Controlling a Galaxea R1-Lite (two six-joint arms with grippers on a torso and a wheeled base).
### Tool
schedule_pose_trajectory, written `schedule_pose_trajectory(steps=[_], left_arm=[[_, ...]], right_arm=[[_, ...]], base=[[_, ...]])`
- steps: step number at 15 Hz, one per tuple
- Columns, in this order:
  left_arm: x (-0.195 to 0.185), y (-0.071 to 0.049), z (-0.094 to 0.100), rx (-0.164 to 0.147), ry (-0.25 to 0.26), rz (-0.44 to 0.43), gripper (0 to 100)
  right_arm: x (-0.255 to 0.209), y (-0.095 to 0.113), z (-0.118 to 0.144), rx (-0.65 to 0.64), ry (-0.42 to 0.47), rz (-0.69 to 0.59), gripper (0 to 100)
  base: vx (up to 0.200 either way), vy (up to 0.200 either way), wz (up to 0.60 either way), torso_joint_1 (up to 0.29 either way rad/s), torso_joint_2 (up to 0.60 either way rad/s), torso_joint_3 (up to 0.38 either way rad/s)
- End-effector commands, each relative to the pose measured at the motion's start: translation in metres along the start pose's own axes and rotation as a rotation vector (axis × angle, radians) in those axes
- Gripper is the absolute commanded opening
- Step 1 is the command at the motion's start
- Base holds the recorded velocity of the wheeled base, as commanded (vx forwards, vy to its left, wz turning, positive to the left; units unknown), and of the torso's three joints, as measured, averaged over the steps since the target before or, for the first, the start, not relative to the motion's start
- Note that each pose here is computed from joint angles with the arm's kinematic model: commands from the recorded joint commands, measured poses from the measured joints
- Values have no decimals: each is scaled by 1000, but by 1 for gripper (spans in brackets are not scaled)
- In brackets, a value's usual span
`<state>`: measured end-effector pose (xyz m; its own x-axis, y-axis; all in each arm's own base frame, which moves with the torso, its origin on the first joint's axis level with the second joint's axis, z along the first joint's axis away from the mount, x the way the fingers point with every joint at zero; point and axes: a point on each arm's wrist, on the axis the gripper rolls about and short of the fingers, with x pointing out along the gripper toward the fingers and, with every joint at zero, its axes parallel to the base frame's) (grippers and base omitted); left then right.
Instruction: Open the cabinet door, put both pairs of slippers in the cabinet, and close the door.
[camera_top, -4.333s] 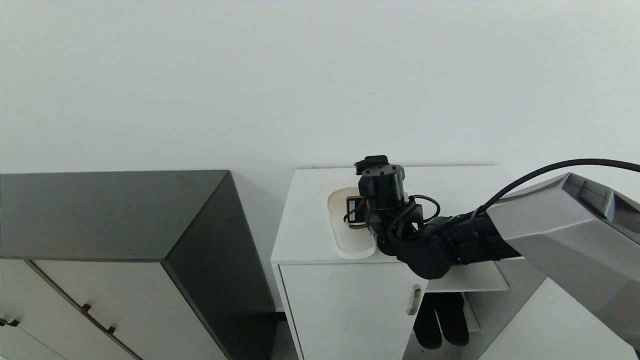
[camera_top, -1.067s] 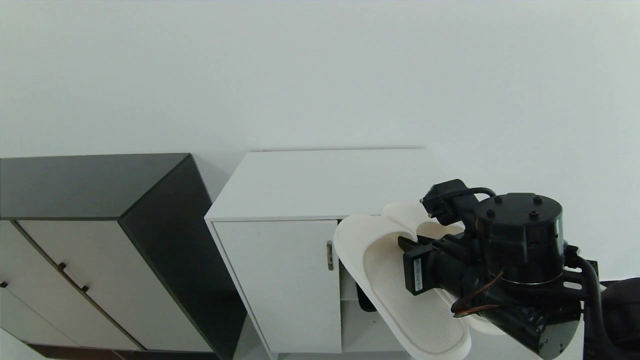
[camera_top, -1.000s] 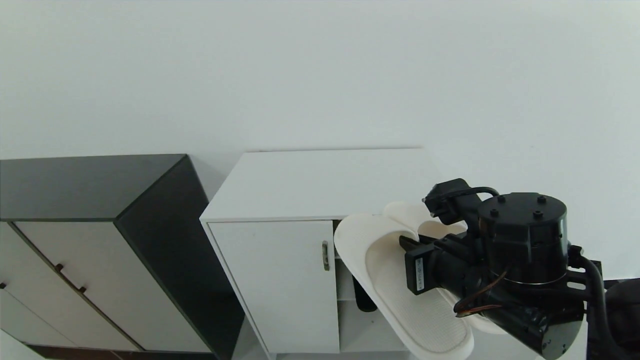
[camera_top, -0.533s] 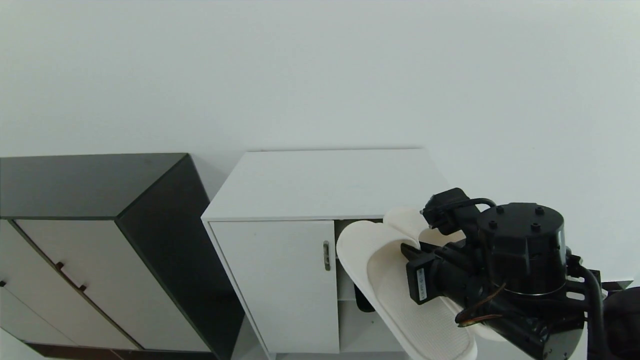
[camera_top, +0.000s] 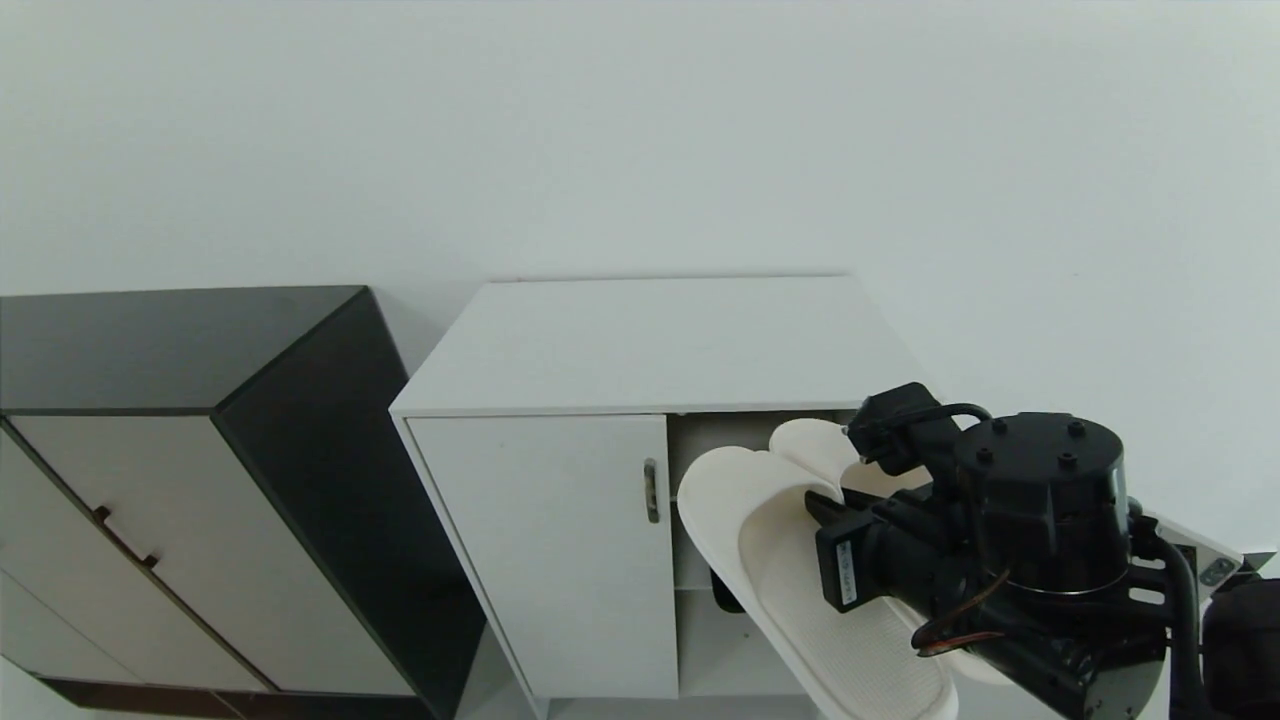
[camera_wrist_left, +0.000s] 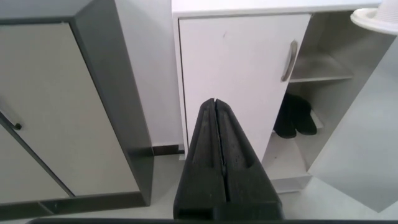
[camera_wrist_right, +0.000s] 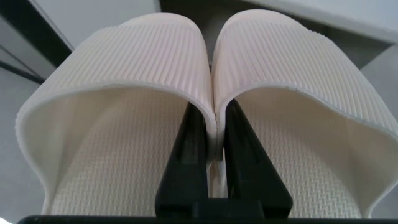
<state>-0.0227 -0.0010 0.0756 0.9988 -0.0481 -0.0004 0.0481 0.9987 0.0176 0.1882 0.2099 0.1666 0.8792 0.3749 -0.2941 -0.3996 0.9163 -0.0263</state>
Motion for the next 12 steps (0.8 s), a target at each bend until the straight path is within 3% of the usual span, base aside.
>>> schedule_pose_trajectory(steps=[1, 12], left_arm=[[0, 0, 0, -1, 0, 1, 0], [0, 0, 0, -1, 0, 1, 0]], right_arm=[[3, 1, -3, -6, 11, -2, 0], [3, 1, -5, -13, 19, -1, 0]], base=[[0, 0, 0, -232, 549, 310], [0, 0, 0, -204, 522, 321]])
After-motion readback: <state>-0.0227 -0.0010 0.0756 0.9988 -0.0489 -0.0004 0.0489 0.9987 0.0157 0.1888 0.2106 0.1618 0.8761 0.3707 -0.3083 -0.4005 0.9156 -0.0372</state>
